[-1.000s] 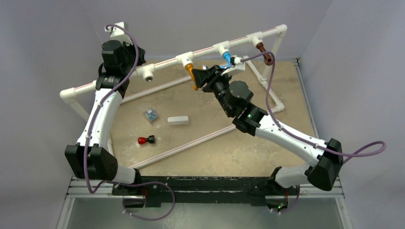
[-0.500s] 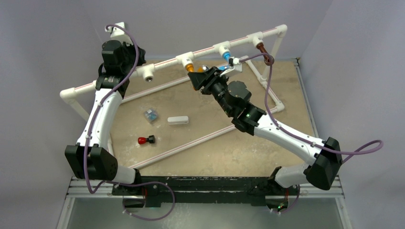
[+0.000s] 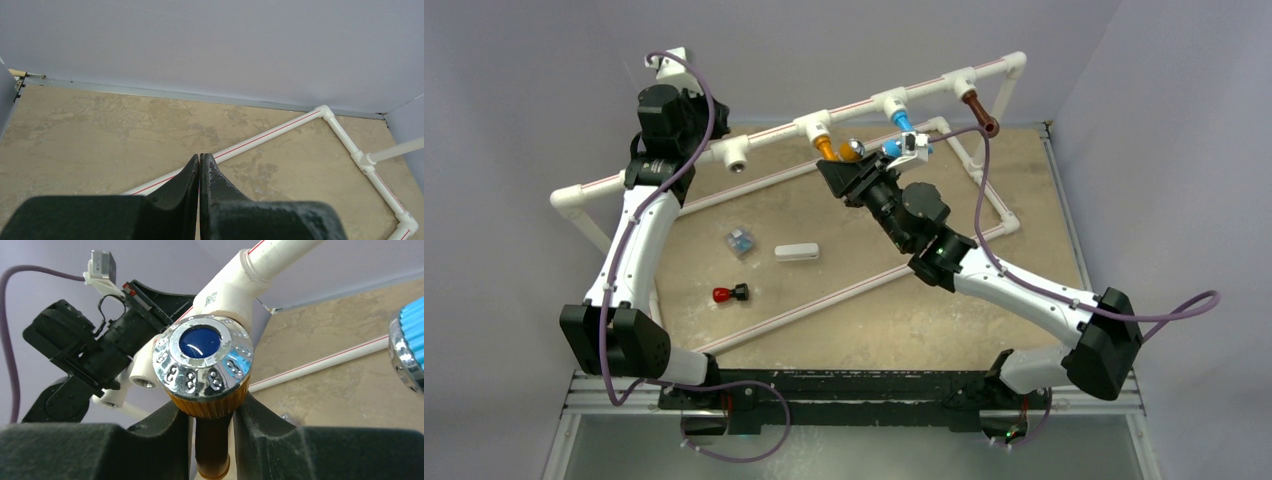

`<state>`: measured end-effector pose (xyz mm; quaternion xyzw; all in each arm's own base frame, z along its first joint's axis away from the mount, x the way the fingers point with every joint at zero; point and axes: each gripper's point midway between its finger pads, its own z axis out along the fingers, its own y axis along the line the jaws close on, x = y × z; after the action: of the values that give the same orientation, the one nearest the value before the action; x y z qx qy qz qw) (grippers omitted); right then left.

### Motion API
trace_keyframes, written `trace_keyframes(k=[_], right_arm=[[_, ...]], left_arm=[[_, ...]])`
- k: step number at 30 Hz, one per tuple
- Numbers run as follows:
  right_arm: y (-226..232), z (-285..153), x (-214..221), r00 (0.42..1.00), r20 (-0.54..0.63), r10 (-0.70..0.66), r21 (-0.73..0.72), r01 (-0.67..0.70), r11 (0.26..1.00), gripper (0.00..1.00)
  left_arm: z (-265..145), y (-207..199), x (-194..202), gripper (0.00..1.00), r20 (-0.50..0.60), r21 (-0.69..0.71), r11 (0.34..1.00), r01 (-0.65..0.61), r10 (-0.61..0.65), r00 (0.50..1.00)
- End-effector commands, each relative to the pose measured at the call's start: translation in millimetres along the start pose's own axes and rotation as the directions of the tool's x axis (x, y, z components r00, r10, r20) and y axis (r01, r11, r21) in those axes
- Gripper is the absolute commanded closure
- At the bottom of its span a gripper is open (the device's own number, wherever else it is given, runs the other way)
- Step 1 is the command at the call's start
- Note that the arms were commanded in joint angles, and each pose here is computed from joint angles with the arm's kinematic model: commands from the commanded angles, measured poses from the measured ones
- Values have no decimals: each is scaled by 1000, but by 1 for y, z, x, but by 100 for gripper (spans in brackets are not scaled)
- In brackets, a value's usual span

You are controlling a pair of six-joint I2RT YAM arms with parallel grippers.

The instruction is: Install the water faucets

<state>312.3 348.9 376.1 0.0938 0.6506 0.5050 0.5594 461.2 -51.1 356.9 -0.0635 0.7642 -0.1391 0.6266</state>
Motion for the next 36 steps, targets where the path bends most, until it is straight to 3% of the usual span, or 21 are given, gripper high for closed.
trace_keyframes(k=[1,7,13,16,24,31,32,36], right_arm=[[12,-10,-16,957,51,284,-57,-281,958,100],[26,-15,-12,847,-8,532,-157,-526,836,100],[43,-12,-13,761,-76,644,-224,-642,733,100],[50,-10,-16,753,-89,652,-251,-650,717,100],[48,-11,-19,800,-54,597,-242,-591,770,100],[44,-18,-20,888,-13,460,-247,-449,859,59],[43,-19,-19,898,-10,439,-242,-428,871,50],[41,-20,-17,943,-6,332,-228,-324,918,34]], left_arm=[[3,19,80,100,-246,-62,998,27,-41,968],[3,19,79,100,-242,-61,998,26,-40,969],[2,18,77,100,-240,-58,998,27,-40,970],[2,18,78,100,-241,-58,998,27,-40,970],[2,18,77,100,-239,-59,998,27,-40,970],[2,19,79,100,-242,-62,998,26,-40,970],[2,19,78,100,-241,-62,998,26,-40,970],[3,20,79,100,-242,-66,998,25,-40,970]])
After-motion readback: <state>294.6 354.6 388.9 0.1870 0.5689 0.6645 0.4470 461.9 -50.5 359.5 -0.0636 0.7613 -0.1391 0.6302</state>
